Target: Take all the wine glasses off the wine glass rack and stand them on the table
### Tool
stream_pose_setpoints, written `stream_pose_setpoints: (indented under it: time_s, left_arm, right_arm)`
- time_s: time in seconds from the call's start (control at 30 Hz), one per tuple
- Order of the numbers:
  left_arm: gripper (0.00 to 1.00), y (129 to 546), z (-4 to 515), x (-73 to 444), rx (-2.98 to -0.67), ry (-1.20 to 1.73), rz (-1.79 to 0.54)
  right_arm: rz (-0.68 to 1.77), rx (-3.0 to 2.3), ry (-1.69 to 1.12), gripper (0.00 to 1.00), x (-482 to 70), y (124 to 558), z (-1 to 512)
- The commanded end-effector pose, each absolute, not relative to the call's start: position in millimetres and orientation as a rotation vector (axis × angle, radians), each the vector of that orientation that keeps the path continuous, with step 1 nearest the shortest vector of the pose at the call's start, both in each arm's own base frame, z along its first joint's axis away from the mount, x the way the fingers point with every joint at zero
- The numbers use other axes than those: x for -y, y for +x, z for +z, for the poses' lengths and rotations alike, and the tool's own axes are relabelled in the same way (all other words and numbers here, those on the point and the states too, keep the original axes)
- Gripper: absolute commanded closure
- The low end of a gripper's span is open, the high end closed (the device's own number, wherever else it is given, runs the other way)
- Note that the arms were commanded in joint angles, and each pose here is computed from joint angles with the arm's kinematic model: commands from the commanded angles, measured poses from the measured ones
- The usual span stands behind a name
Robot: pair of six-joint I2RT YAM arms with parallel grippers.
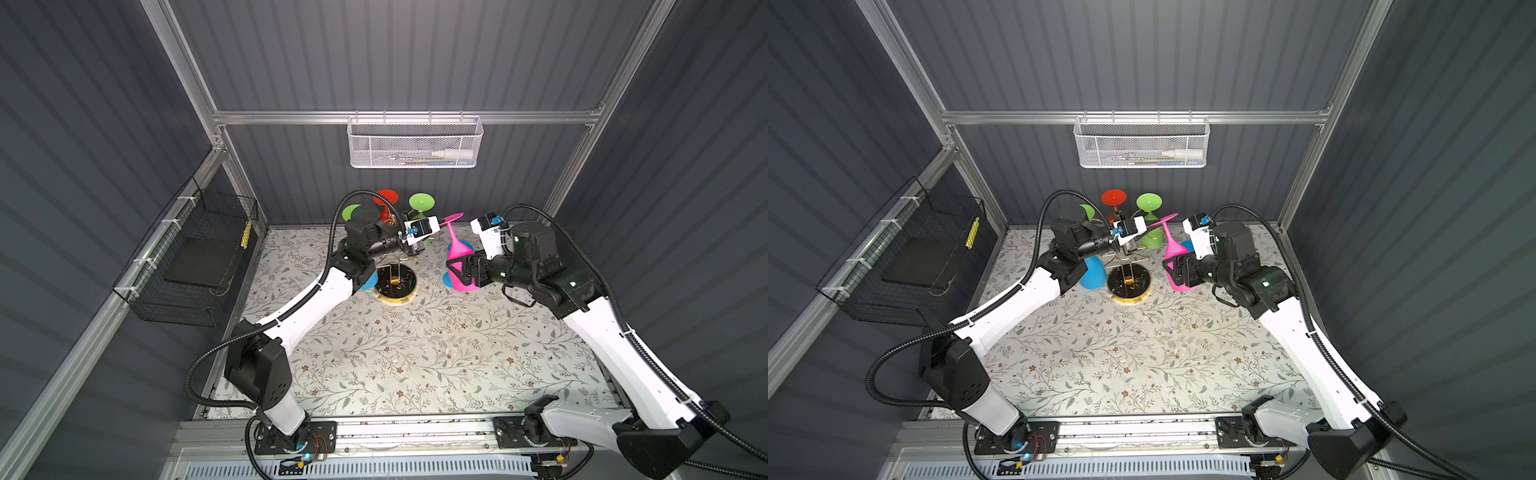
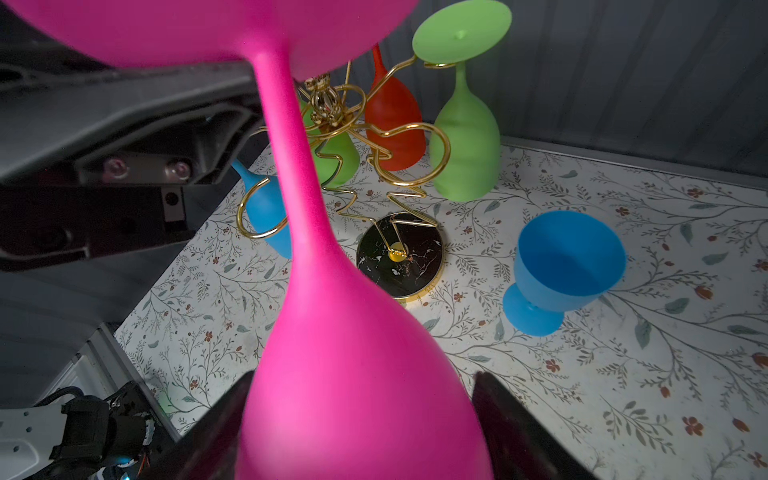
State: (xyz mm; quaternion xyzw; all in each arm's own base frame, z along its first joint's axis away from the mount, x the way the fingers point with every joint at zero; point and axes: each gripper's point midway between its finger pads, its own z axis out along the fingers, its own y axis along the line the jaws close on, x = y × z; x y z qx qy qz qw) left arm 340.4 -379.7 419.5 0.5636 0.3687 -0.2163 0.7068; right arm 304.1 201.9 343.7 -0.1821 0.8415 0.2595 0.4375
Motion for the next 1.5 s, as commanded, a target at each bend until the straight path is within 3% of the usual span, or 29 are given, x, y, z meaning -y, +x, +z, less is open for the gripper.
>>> stream_pose_setpoints:
  time_s: [0.0, 0.23, 0.6, 0.8, 0.97, 1.2, 1.47]
  left_arm:
    - [1.0, 328, 446, 374, -0.809, 1.181, -0.504]
    - [1.0, 345, 444, 365, -0.992, 1.08, -0.538]
    - [1.0, 383, 425, 338, -1.464, 0.747, -0.62]
    - [1.0, 383, 417, 332, -1.558, 0.684, -0.677]
    - [1.0, 385, 413, 324, -1.587, 0.651, -0.727]
    - [1.0, 387, 420, 312, -1.565, 0.624, -0.826]
    - [1.0, 381, 422, 312, -1.549, 0.656, -0.846]
  right_arm:
    - [0.676, -2.069, -0.477, 0.14, -208, 302, 350]
    - [0.769, -1.997, -0.472, 0.01, -214, 295, 374]
    - [0.852, -1.806, -0.3, 0.01, -168, 279, 414]
    - [0.852, -1.674, -0.21, 0.02, -139, 257, 433]
    - [0.822, -1.657, -0.083, 0.1, -118, 250, 427]
    - [0.794, -1.714, 0.037, 0.33, -107, 265, 409]
    - [0.916, -1.728, -0.04, 0.36, -133, 287, 415]
